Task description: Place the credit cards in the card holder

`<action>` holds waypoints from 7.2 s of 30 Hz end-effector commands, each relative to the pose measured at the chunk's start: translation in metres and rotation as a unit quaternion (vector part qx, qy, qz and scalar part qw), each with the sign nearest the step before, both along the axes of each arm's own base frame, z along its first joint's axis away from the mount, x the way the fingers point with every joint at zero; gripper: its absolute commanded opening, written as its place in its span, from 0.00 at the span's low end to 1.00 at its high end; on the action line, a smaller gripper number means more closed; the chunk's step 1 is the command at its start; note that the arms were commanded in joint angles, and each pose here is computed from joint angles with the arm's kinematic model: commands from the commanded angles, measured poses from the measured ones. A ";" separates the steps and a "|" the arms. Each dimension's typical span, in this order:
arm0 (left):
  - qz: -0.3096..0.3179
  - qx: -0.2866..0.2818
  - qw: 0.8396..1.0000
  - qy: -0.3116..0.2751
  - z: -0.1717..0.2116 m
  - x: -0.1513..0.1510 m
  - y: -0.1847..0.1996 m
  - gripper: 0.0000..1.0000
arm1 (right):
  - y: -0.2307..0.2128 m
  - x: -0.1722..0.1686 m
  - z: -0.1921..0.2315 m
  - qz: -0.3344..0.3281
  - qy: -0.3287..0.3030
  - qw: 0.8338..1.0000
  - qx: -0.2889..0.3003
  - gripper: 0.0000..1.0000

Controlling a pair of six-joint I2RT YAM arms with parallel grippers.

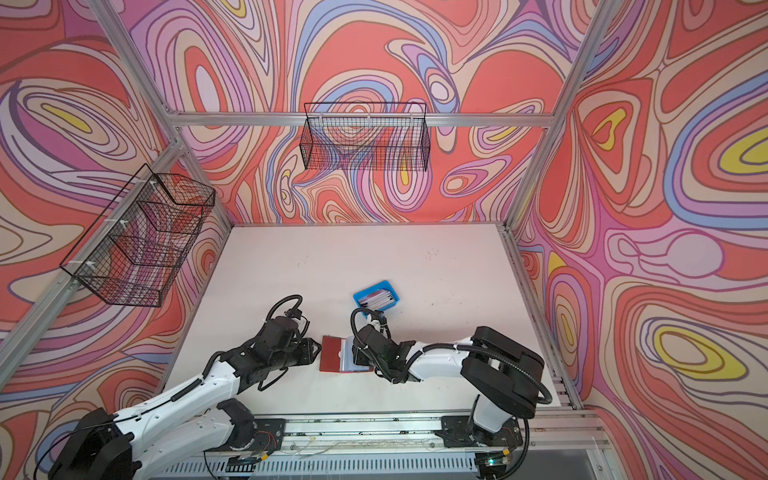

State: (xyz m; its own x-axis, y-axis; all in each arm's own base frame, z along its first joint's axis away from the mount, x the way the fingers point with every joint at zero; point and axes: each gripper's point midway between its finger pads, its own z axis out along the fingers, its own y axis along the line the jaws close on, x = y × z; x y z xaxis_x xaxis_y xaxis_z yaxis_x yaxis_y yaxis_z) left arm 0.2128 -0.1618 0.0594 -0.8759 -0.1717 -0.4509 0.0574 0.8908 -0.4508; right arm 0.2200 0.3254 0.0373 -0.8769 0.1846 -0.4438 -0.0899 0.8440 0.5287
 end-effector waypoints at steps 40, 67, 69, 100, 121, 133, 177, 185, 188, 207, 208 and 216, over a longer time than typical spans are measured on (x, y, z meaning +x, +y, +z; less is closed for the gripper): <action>-0.057 -0.135 0.989 -0.019 0.037 0.043 -0.074 0.22 | 0.051 -0.015 -0.014 0.045 0.048 0.988 0.140 0.41; -0.024 -0.077 0.996 0.049 -0.039 0.019 -0.046 0.17 | 0.025 -0.012 0.013 0.010 0.016 0.990 0.142 0.44; -0.024 -0.076 0.996 0.046 -0.037 0.019 -0.046 0.17 | 0.026 -0.015 0.014 0.014 0.021 0.988 0.152 0.45; 0.066 0.018 0.995 -0.068 0.036 0.002 0.035 0.38 | 0.114 -0.035 0.014 0.119 0.033 0.978 0.170 0.43; 0.033 0.011 0.999 -0.028 0.029 -0.011 0.027 0.38 | 0.071 -0.017 0.081 0.104 -0.056 0.992 0.054 0.43; 0.172 0.013 0.975 -0.141 0.117 0.029 0.060 0.50 | -0.078 0.150 0.224 -0.069 -0.223 0.957 -0.174 0.75; 0.009 0.050 0.996 -0.074 0.088 0.183 -0.080 0.65 | -0.137 0.149 0.051 -0.164 -0.067 0.984 0.024 0.70; -0.052 0.038 0.998 -0.014 0.047 0.214 -0.123 0.61 | -0.123 0.145 0.047 -0.147 -0.079 0.985 0.050 0.73; -0.062 0.037 0.997 0.006 0.036 0.214 -0.124 0.61 | -0.120 0.146 0.041 -0.144 -0.072 0.985 0.053 0.73; -0.103 -0.093 0.989 0.052 0.022 0.183 -0.153 0.62 | -0.099 0.155 0.011 -0.112 -0.045 0.991 0.065 0.75; -0.100 -0.091 0.989 0.056 0.019 0.182 -0.152 0.62 | -0.099 0.155 0.012 -0.111 -0.047 0.991 0.066 0.75; -0.095 -0.141 0.983 0.067 0.026 0.163 -0.155 0.60 | -0.097 0.161 0.026 -0.101 -0.078 0.989 0.072 0.78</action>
